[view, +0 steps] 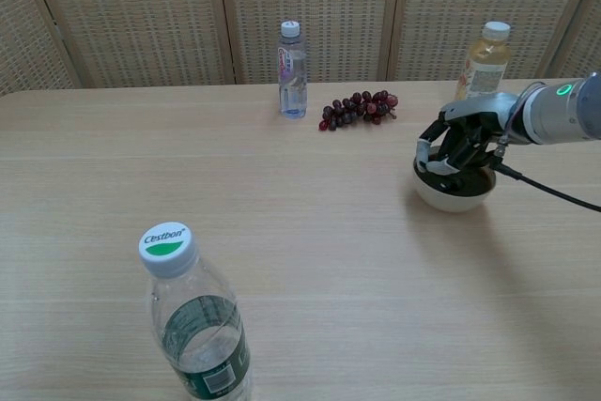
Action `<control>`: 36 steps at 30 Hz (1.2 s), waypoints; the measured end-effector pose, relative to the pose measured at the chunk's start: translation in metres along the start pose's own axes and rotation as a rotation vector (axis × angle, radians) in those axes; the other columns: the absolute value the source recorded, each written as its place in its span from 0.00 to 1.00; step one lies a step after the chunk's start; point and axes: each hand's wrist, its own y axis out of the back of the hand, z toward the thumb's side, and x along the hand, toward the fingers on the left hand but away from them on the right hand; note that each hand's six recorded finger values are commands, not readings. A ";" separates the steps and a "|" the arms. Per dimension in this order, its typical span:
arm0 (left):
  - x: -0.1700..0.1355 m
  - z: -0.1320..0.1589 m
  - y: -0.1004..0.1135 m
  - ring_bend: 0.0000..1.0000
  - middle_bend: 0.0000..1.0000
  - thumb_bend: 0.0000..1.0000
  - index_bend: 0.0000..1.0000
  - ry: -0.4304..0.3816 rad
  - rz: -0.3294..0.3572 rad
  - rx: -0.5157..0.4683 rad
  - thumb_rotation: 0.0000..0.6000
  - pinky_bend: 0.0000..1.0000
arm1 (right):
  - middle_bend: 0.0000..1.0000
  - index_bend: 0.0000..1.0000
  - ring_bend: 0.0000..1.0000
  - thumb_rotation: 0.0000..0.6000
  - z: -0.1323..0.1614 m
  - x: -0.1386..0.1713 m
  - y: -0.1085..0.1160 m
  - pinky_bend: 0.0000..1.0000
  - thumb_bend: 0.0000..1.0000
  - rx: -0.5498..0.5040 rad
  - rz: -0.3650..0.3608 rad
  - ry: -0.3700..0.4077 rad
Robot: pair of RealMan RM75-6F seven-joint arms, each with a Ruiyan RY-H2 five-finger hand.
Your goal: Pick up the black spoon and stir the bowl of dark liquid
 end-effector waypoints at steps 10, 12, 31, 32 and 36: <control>0.000 0.002 0.001 0.00 0.00 0.26 0.00 -0.003 0.003 0.005 1.00 0.00 | 0.95 0.75 0.95 1.00 -0.012 -0.003 0.015 1.00 0.81 0.005 -0.039 -0.034; -0.001 0.001 0.002 0.00 0.00 0.26 0.00 0.001 0.003 0.009 1.00 0.00 | 0.95 0.74 0.95 1.00 -0.008 -0.008 0.016 1.00 0.81 0.009 -0.047 -0.028; 0.000 0.002 -0.002 0.00 0.00 0.26 0.00 -0.001 -0.006 0.005 1.00 0.00 | 0.96 0.74 0.95 1.00 -0.003 -0.002 -0.001 1.00 0.81 0.026 0.008 -0.010; 0.000 0.002 -0.002 0.00 0.00 0.26 0.00 -0.002 -0.006 0.005 1.00 0.00 | 0.96 0.74 0.95 1.00 -0.004 -0.002 0.000 1.00 0.81 0.024 0.003 -0.012; 0.001 0.002 -0.002 0.00 0.00 0.26 0.00 0.000 -0.008 0.007 1.00 0.00 | 0.96 0.75 0.95 1.00 -0.005 -0.004 0.006 1.00 0.81 0.014 -0.014 -0.015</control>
